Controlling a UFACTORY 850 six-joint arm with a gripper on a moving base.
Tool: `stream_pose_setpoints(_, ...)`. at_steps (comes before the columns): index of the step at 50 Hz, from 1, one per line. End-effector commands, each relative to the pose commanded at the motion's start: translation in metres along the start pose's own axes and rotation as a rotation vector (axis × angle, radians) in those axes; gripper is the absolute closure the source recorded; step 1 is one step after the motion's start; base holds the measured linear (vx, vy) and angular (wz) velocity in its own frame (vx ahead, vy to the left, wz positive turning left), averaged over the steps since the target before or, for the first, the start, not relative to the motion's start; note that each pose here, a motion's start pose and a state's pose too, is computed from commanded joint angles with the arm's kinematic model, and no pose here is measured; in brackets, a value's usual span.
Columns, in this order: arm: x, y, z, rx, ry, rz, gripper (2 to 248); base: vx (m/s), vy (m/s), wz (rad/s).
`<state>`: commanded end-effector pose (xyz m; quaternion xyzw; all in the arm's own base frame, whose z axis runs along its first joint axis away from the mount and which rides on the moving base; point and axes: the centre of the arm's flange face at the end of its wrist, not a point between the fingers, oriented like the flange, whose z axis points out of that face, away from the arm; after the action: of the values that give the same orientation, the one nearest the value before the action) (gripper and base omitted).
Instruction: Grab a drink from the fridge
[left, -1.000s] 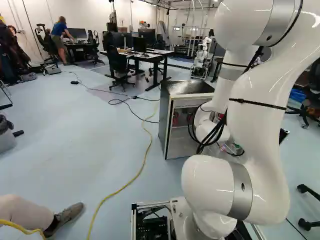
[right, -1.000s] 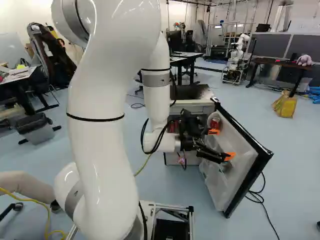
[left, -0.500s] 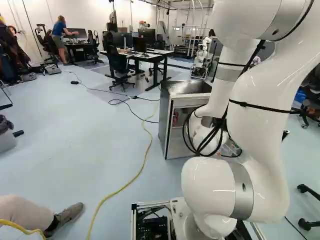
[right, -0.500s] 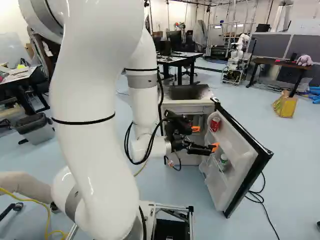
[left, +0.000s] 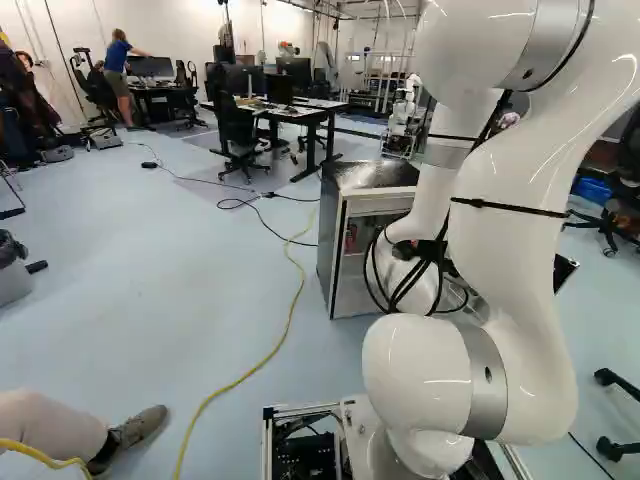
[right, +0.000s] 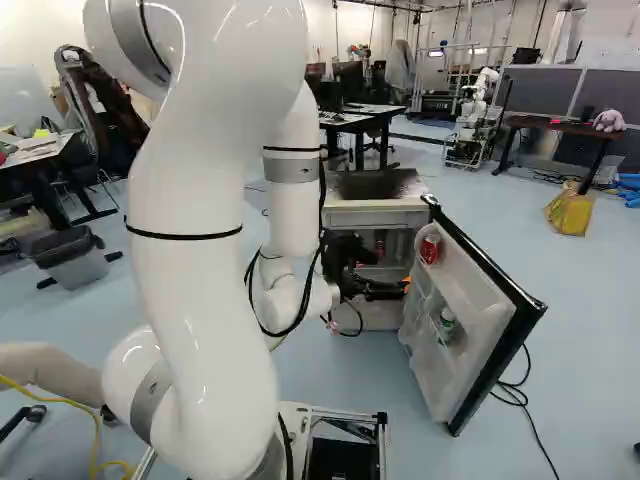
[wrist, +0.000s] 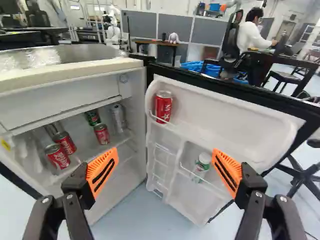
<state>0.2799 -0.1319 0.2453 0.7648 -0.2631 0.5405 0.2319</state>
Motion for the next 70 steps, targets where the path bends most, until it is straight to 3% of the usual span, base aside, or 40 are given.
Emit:
stream_pose_setpoints(32,-0.03,-0.028,0.067,0.254,-0.106,-0.038,3,0.0,0.0,0.0)
stream_pose_setpoints(70,-0.076,-0.048,0.147,0.524,-0.222,-0.103,3,0.0,0.0,0.0)
